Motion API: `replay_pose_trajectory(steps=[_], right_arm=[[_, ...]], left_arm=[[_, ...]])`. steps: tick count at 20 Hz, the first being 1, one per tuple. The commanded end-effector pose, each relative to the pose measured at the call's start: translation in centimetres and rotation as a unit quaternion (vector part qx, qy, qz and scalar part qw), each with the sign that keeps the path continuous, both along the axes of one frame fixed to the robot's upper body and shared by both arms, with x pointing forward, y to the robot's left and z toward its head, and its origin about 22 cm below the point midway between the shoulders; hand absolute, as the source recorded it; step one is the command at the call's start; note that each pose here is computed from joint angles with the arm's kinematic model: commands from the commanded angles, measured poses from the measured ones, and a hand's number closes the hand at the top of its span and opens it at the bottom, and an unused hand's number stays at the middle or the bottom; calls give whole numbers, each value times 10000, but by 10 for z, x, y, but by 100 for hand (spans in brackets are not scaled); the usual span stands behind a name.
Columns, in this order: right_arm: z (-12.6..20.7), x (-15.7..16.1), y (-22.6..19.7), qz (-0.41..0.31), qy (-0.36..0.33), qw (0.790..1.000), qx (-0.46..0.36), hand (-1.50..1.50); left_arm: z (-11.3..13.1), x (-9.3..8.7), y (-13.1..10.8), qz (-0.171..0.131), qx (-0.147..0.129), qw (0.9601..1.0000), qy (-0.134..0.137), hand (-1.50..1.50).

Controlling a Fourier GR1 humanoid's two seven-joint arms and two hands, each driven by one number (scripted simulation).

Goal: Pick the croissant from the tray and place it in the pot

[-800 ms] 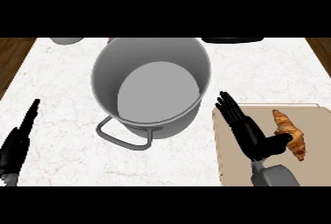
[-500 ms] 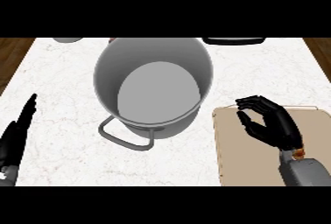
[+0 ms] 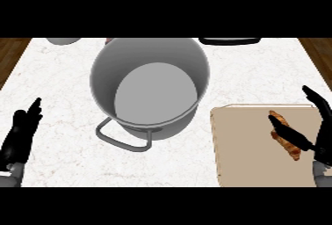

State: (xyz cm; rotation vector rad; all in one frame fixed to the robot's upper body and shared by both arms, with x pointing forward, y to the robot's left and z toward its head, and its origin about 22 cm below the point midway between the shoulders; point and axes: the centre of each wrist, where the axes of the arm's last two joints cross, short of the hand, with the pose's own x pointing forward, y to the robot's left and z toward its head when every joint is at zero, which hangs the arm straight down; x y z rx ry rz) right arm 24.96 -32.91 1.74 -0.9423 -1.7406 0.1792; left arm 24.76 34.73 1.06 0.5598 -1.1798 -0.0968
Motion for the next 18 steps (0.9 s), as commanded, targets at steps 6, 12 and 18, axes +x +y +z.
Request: replay_pose_trajectory(steps=[6, 12, 18], right_arm=[[43, -40, -14, -799, 1354, 9757, -1527, -150], [90, -41, 11, -917, 2774, 9352, -2002, -150], [126, -37, 37, -526, 4224, 8842, -1924, -150]], left_arm=[[6, 10, -12, 86, -145, 9998, 141, 0], [16, 10, -9, -64, -10, 9999, 149, 0], [27, 18, -17, -133, -160, 9997, 92, 0]])
